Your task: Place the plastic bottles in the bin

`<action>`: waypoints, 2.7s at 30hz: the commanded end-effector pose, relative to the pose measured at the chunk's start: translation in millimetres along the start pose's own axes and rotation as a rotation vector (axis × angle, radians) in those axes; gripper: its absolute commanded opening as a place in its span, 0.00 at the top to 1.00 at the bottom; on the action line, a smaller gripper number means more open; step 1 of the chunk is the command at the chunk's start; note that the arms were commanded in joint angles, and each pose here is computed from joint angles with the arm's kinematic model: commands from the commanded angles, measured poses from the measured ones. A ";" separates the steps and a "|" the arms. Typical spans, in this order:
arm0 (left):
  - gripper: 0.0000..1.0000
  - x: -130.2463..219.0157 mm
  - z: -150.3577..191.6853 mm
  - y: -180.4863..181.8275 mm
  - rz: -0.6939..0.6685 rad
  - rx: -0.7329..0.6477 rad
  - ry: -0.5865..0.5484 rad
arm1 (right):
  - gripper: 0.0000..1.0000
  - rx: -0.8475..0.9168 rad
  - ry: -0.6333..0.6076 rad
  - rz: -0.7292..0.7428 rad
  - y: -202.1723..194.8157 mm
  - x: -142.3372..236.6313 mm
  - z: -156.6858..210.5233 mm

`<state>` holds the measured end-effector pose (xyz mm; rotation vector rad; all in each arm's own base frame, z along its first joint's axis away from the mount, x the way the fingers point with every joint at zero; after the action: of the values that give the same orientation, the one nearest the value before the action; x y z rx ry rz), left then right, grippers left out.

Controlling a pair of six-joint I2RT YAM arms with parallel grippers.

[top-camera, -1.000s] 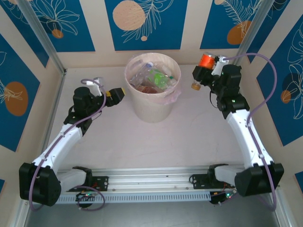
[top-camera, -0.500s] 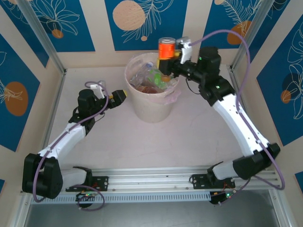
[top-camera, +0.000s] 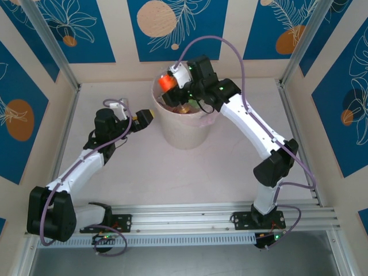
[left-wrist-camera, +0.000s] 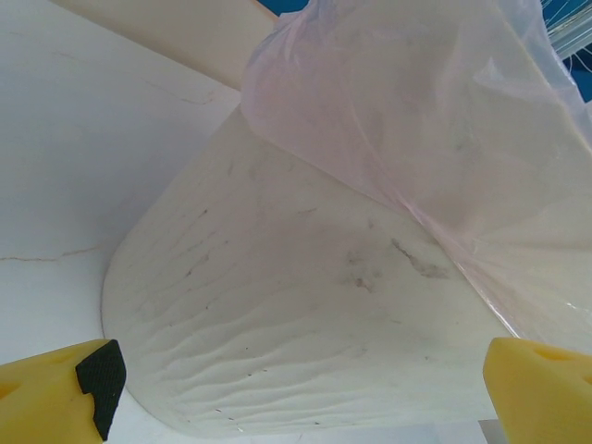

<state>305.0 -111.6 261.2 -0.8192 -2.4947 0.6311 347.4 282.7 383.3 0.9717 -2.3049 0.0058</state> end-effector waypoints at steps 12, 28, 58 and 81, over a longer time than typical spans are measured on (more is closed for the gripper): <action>0.00 3.5 -0.1 4.2 -0.040 -0.026 0.001 | 0.33 0.058 0.007 0.158 -3.1 16.2 -4.8; 0.00 7.7 -2.4 3.7 -0.074 -0.044 0.006 | 0.39 0.160 0.153 0.287 -19.6 18.9 15.1; 0.00 112.9 -12.0 64.2 -1.067 -0.366 -0.252 | 0.01 -0.656 -0.722 0.829 -151.5 231.9 167.4; 0.00 23.6 71.4 149.1 -0.699 -0.628 -0.023 | 0.01 -0.745 -0.515 0.699 -234.6 137.3 290.9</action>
<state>312.3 -2.7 129.5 0.0570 -2.6348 -0.3566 260.8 -47.6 167.7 -0.3580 -2.5629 -0.8646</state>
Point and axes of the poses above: each hand's point on the last joint's axis, 136 mm out from that joint toward the fingers, its own x axis back along the fingers, its own y axis along the line the jaws close on, z = x × y, the point moved 8 cm from there along x, back along the fingers, and after that the axes turned 14 degrees about -x, right-handed, at the moved point
